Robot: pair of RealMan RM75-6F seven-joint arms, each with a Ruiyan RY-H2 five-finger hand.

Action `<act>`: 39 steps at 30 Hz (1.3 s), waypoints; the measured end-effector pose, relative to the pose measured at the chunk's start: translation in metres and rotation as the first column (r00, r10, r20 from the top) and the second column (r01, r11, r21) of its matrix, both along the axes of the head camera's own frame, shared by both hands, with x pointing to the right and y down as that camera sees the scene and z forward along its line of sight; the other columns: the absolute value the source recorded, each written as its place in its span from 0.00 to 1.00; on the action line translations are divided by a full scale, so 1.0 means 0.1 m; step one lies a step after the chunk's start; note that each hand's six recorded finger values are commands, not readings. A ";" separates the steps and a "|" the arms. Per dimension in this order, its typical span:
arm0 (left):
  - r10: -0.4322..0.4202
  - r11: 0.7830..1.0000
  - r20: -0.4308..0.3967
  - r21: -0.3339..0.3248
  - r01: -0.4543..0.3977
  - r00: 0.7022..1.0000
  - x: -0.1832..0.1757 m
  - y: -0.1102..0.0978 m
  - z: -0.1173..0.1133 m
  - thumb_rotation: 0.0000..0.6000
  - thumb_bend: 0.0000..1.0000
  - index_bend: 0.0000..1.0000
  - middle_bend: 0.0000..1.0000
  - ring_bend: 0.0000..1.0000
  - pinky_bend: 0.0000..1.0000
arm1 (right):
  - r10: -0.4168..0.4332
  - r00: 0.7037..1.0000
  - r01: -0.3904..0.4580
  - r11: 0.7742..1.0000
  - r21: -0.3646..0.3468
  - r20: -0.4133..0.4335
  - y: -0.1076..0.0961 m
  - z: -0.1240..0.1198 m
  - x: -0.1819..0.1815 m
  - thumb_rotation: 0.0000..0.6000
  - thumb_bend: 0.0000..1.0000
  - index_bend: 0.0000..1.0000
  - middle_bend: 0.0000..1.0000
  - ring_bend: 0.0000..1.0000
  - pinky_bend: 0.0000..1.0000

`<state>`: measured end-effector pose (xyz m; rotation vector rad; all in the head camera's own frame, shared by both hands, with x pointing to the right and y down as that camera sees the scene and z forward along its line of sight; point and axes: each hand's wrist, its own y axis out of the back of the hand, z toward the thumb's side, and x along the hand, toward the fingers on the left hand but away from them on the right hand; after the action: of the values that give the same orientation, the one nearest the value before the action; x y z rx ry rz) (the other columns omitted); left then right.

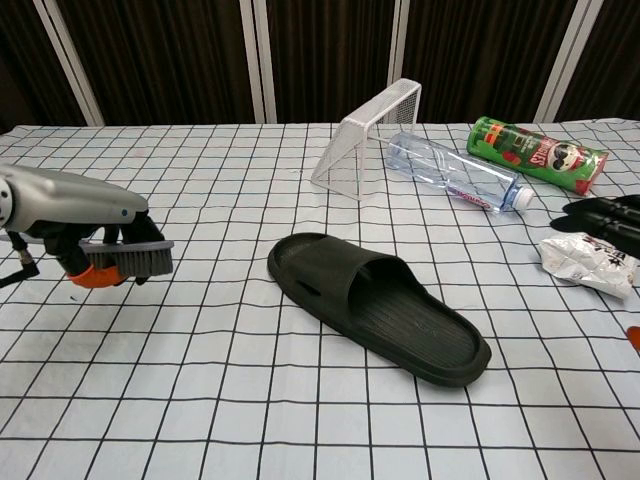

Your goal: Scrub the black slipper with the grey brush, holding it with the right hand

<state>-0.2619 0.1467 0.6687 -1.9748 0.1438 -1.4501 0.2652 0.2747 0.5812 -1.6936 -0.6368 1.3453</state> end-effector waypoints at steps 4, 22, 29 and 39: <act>0.000 0.999 -0.036 0.035 0.001 0.999 -0.18 0.14 0.18 1.00 0.71 0.45 0.51 0.34 0.33 | 0.020 1.000 -0.020 1.000 -0.012 -0.002 -0.01 0.04 0.07 0.99 0.54 0.00 0.00 0.00 0.00; -0.026 0.993 -0.115 0.115 0.039 0.993 -0.16 0.43 0.53 1.00 0.11 0.13 0.11 0.01 0.11 | 0.032 0.999 -0.032 0.999 -0.042 0.000 0.03 0.07 0.16 0.98 0.54 0.00 0.00 0.00 0.00; -0.040 0.990 -0.172 0.124 0.061 0.984 -0.13 0.43 0.37 0.95 0.01 0.01 0.01 0.00 0.09 | 0.033 0.999 -0.032 0.998 -0.045 0.005 0.04 0.06 0.16 0.98 0.54 0.00 0.00 0.00 0.00; -0.067 0.973 -0.258 0.195 0.119 0.964 -0.15 0.34 -0.03 0.86 0.01 0.00 0.00 0.00 0.09 | 0.032 0.999 -0.032 0.999 -0.041 0.009 0.07 0.02 0.15 0.98 0.54 0.00 0.00 0.00 0.00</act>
<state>-0.2768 0.1805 0.6655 -1.9890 0.4879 -1.1833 0.2806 0.2815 0.5832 -1.7299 -0.6486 1.3820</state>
